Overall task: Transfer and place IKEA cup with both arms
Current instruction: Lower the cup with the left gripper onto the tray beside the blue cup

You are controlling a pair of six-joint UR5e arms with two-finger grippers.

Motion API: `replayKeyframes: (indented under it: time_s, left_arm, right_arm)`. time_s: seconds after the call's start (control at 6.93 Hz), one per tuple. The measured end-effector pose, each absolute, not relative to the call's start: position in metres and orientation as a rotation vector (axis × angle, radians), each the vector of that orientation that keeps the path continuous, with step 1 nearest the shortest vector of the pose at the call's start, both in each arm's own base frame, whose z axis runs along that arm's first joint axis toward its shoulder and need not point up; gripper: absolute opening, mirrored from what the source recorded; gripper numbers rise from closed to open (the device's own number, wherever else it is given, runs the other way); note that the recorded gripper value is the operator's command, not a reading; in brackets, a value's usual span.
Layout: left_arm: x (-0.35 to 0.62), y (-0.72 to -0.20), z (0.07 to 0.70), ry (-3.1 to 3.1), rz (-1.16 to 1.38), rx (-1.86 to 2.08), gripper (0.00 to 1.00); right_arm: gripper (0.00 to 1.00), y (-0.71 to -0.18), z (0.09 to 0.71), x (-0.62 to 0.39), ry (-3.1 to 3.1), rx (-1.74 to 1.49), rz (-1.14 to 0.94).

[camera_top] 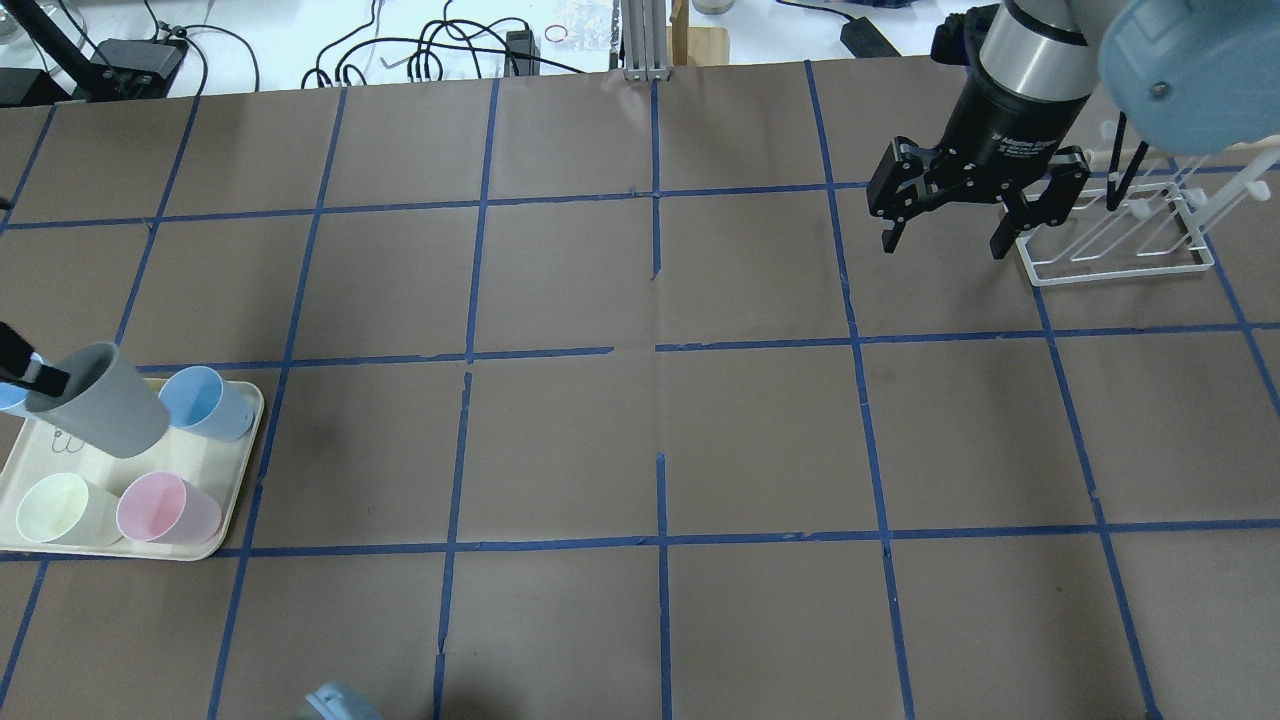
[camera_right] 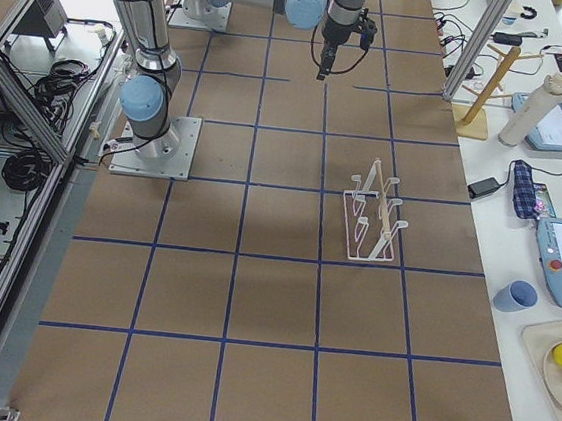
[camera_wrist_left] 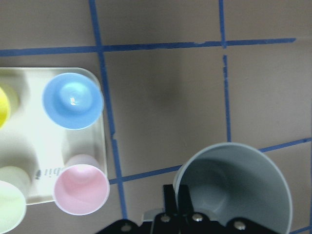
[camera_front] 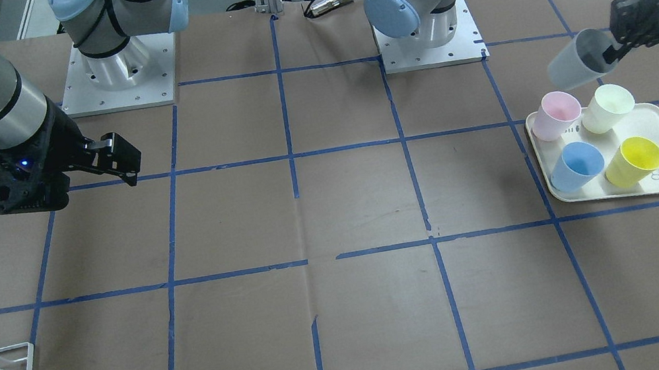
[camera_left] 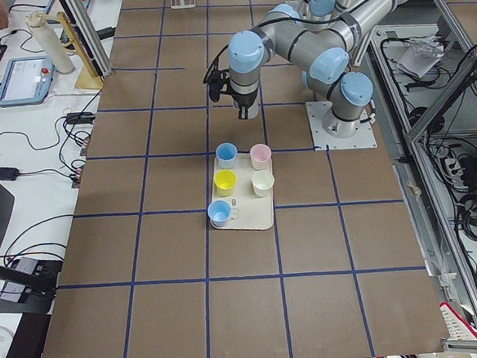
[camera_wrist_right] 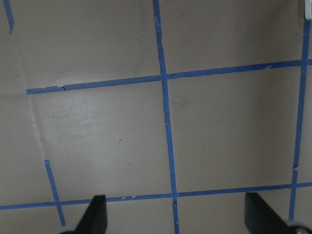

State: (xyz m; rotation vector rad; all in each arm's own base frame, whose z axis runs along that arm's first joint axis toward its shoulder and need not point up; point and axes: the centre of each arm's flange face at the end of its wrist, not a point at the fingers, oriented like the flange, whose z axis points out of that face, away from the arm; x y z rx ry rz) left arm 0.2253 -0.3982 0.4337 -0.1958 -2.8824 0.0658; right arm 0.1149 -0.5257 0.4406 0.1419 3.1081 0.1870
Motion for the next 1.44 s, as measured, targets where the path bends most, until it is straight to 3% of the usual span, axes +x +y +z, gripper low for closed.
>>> replayKeyframes:
  time_s: [0.58,1.44]
  left_arm:
    - [0.397,-0.322,0.399,-2.988,0.272,-0.367,0.0]
    - [0.467,-0.333,0.282,-2.906,0.377,-0.335,0.0]
  right_arm:
    - [1.0,-0.533,0.444,0.113,3.137,0.12,0.09]
    - [1.0,-0.528,0.455,0.114,3.138,0.113,0.07]
